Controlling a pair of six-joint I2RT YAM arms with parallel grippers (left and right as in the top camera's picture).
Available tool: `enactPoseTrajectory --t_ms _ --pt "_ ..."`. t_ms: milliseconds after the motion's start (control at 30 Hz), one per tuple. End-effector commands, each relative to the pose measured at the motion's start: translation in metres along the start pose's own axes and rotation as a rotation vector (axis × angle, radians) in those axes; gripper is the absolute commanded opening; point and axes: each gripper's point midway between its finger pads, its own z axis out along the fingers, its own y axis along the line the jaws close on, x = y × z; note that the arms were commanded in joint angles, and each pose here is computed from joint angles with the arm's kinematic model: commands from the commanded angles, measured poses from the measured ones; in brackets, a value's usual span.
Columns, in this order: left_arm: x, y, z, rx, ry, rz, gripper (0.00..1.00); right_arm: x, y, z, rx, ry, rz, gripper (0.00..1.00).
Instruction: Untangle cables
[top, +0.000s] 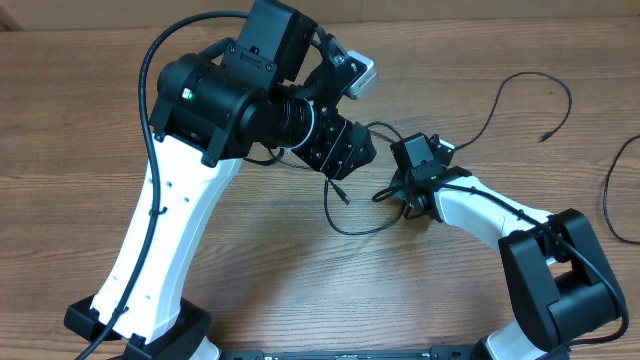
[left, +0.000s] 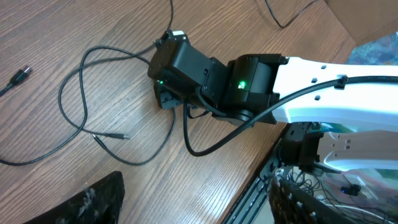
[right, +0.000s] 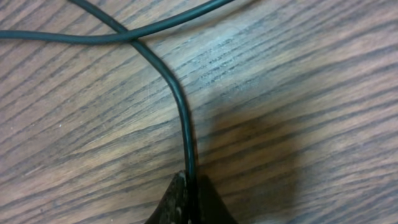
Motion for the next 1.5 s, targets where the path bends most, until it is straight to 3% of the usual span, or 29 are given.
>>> enactPoseTrajectory --t_ms 0,133,233,400,567,867,967,1100,1133,1167,1200,1300,1467 --pt "-0.002 -0.009 -0.011 0.018 -0.034 0.008 0.75 0.018 -0.006 0.011 0.021 0.062 -0.019 0.04" --pt "-0.002 -0.009 -0.011 0.018 -0.034 0.008 0.75 0.008 0.003 0.009 -0.013 0.03 -0.02 0.04" --pt "-0.002 -0.009 -0.011 0.017 -0.034 0.008 0.75 -0.024 0.025 -0.008 -0.079 -0.045 -0.06 0.04" --pt "-0.006 -0.007 -0.011 0.008 -0.051 0.017 0.76 -0.109 0.066 -0.089 -0.189 -0.209 -0.09 0.04" --pt "-0.012 -0.007 -0.011 0.008 -0.073 0.028 0.77 -0.182 0.076 -0.175 -0.247 -0.371 -0.108 0.04" --pt "-0.013 -0.007 -0.012 0.007 -0.078 0.031 0.78 -0.278 0.009 -0.279 -0.161 -0.588 0.053 0.04" --pt "-0.014 -0.007 -0.012 0.006 -0.082 0.033 0.78 -0.29 -0.016 -0.282 -0.135 -0.592 0.092 0.04" --pt "-0.015 -0.007 -0.012 0.007 -0.086 0.036 0.78 -0.277 -0.029 -0.264 -0.103 -0.502 0.075 0.04" --pt "-0.016 -0.007 -0.012 0.007 -0.089 0.037 0.78 -0.275 -0.027 -0.259 -0.108 -0.483 0.068 0.06" --pt "-0.018 -0.007 -0.012 0.007 -0.095 0.04 0.79 -0.267 -0.015 -0.252 -0.154 -0.44 -0.015 0.6" --pt "-0.018 -0.007 -0.012 0.007 -0.095 0.04 0.79 -0.263 -0.01 -0.248 -0.172 -0.418 -0.056 0.69" --pt "-0.017 -0.007 -0.012 0.007 -0.092 0.039 0.79 -0.245 0.0 -0.226 -0.206 -0.331 -0.165 0.79" --pt "-0.017 -0.007 -0.012 0.007 -0.093 0.039 0.79 -0.189 0.002 -0.15 -0.229 -0.085 -0.323 0.8"
